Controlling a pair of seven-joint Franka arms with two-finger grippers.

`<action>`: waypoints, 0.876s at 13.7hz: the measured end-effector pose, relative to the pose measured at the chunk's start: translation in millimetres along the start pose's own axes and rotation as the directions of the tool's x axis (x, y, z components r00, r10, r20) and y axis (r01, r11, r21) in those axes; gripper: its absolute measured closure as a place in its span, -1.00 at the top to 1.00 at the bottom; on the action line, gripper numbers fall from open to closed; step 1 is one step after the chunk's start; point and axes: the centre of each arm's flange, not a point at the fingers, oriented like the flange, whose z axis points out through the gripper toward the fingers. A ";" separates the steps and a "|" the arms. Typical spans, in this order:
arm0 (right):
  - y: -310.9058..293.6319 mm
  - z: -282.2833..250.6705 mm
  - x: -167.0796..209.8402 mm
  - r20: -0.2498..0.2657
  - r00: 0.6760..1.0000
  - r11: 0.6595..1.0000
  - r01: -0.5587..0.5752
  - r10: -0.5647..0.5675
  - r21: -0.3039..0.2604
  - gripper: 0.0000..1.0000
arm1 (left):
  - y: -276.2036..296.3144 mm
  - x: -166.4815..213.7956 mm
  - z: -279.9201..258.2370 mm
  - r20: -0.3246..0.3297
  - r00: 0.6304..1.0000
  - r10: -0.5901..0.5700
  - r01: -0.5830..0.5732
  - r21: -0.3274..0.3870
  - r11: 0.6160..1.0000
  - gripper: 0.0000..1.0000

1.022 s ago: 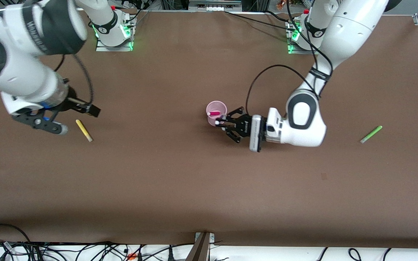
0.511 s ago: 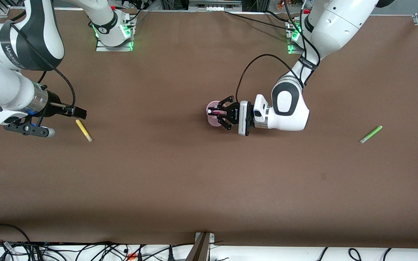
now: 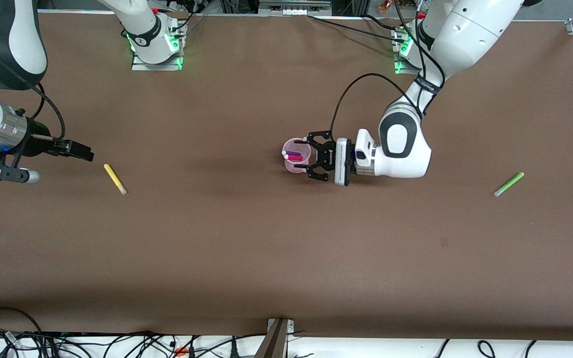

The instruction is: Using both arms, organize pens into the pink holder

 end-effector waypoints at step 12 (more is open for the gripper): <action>19.3 -21.1 -14.8 -0.120 0.993 0.999 0.002 -0.008 -0.048 0.99 | 23.1 119.4 -154.4 0.455 0.600 -0.658 0.374 0.568 0.733 1.00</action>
